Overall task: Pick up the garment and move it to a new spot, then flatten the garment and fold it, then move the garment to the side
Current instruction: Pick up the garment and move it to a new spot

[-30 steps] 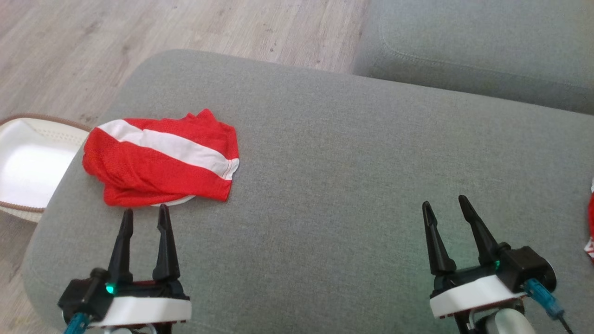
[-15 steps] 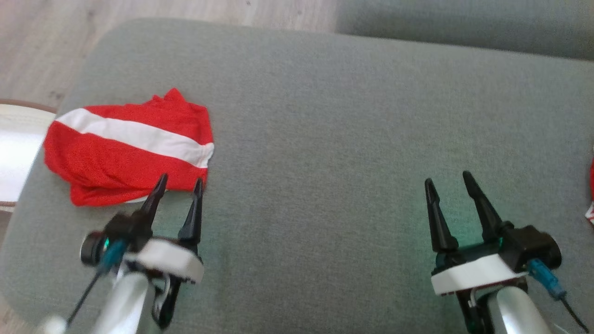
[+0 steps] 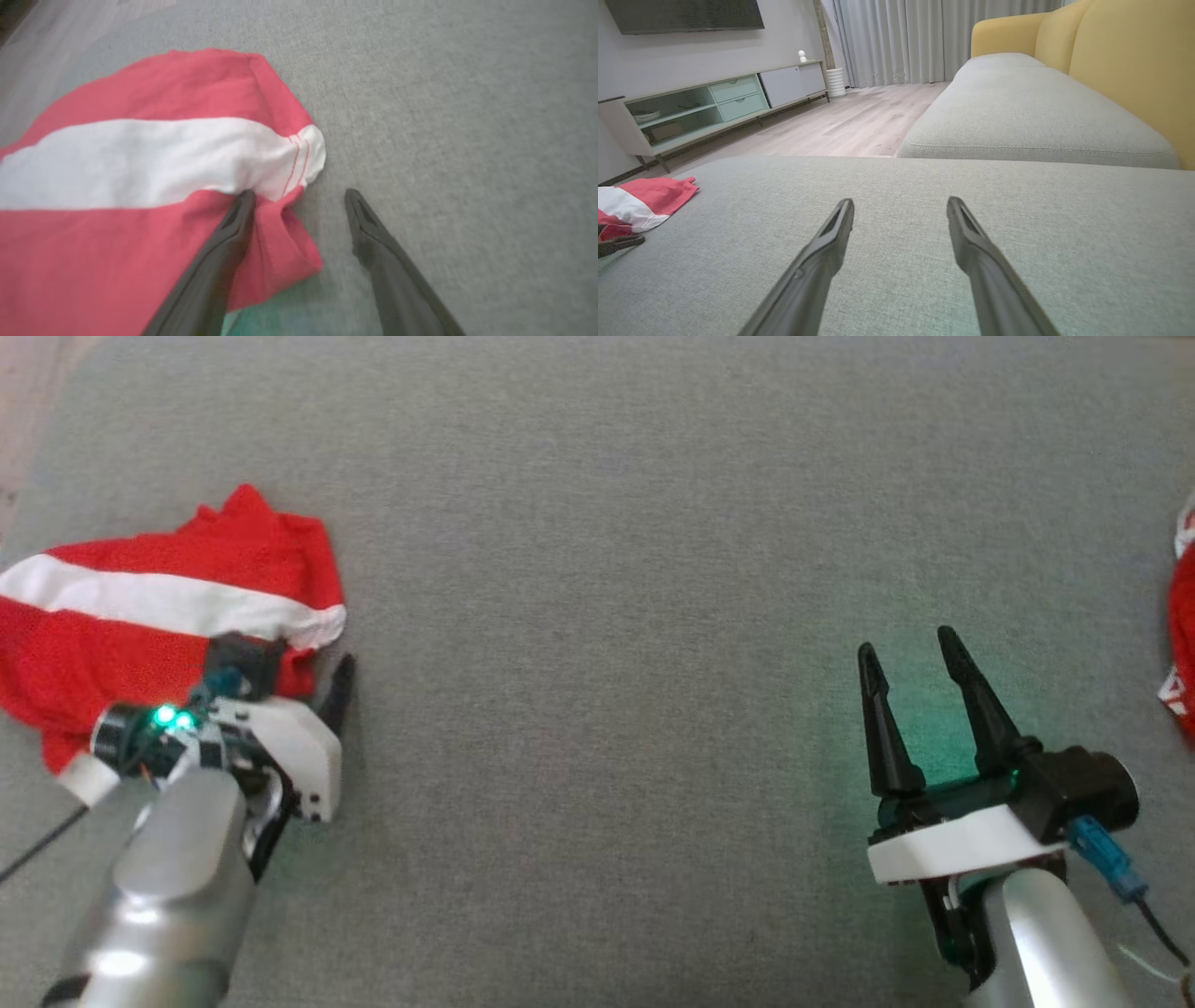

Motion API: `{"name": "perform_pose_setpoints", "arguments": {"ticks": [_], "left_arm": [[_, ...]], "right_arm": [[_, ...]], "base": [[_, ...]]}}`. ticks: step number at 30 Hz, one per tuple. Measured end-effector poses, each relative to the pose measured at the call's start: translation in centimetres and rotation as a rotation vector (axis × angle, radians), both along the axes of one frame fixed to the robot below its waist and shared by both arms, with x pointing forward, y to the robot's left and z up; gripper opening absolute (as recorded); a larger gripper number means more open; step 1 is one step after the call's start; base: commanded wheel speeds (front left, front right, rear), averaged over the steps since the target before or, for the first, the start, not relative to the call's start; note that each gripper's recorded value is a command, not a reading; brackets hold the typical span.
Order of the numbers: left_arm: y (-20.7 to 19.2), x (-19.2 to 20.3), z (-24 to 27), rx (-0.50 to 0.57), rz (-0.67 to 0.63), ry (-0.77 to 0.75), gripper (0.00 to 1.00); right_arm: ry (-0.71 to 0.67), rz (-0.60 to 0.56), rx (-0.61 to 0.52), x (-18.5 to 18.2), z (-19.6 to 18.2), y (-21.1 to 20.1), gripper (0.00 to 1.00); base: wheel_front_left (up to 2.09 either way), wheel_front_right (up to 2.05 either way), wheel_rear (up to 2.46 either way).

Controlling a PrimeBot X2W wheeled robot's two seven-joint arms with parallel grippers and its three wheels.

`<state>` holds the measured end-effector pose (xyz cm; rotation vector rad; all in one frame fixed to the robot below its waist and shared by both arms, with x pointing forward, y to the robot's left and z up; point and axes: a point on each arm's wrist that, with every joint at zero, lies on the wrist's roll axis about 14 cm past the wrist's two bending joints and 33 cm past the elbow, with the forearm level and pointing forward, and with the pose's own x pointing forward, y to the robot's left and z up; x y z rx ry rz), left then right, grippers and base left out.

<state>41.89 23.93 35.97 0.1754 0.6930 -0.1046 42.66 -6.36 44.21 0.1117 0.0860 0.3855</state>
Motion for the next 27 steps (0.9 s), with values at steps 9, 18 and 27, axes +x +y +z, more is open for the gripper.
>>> {"name": "perform_pose_setpoints", "arguments": {"ticks": [9,18,27], "left_arm": [[-0.2,1.6,0.3,-0.009,0.006,-0.022,0.00],[-3.4,5.0,7.7,-0.060,-0.101,-0.404,0.00],[-12.6,5.6,23.5,-0.166,-0.373,-0.908,0.00]], "right_arm": [[-0.009,-0.036,-0.010,0.0,0.3,-1.3,1.00],[-0.057,-0.064,0.000,-0.7,2.5,-2.3,1.00],[-0.093,-0.113,0.006,-2.5,4.3,-4.0,1.00]], "base": [[0.00,0.00,0.00],[0.00,0.00,0.00],[0.00,0.00,0.00]]}}
